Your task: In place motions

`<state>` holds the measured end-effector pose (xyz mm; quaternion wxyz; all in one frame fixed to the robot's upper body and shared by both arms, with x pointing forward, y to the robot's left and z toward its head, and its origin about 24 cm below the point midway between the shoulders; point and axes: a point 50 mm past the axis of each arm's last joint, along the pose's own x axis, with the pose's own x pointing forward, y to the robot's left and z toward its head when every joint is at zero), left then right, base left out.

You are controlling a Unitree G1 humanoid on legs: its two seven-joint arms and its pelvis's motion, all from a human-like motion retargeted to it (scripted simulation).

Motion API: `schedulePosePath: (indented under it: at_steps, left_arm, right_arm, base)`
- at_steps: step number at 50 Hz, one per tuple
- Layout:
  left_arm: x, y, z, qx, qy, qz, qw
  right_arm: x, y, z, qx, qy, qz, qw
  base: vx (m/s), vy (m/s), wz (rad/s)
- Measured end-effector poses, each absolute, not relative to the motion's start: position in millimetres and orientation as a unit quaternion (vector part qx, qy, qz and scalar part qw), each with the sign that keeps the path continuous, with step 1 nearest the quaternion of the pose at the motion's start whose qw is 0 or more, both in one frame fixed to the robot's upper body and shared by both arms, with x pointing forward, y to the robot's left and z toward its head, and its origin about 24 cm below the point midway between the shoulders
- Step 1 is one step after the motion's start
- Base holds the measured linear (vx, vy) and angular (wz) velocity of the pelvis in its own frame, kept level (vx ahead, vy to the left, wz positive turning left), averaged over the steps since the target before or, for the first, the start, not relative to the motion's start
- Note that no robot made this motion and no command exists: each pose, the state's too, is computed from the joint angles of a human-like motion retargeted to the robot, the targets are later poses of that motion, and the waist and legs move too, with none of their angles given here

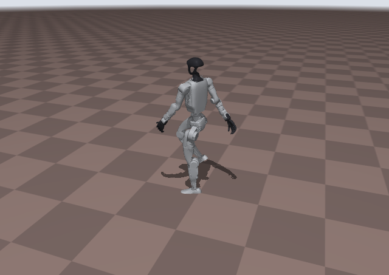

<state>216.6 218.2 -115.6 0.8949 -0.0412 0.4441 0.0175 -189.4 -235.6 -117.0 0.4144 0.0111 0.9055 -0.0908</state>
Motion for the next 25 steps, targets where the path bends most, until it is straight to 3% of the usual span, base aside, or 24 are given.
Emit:
schedulePosePath:
  at_steps: [5,9,18,21,25]
  left_arm:
    - [206,208,-124,-0.067,0.457,0.012,0.887]
    - [140,190,-157,-0.122,0.545,0.032,0.829]
    - [-32,163,-177,-0.198,0.749,0.138,0.617]
    - [-67,168,-173,-0.237,0.742,0.219,0.588]
    - [-83,163,-168,-0.273,0.759,0.210,0.552]
  right_arm:
    - [-155,-230,-135,0.008,0.888,-0.068,0.454]
    - [-107,-226,-154,-0.026,0.855,-0.001,0.517]
    - [80,-185,-173,-0.080,0.654,0.142,0.739]
    - [152,-163,-152,-0.123,0.551,0.225,0.794]
    - [210,-136,-122,-0.192,0.446,0.288,0.825]
  base:
    - [-0.06,0.07,-0.69]
    - [0.11,0.02,-0.01]
    - [-0.13,-0.07,-0.35]
    - [-0.15,-0.14,-0.40]
    - [-0.27,-0.06,0.50]
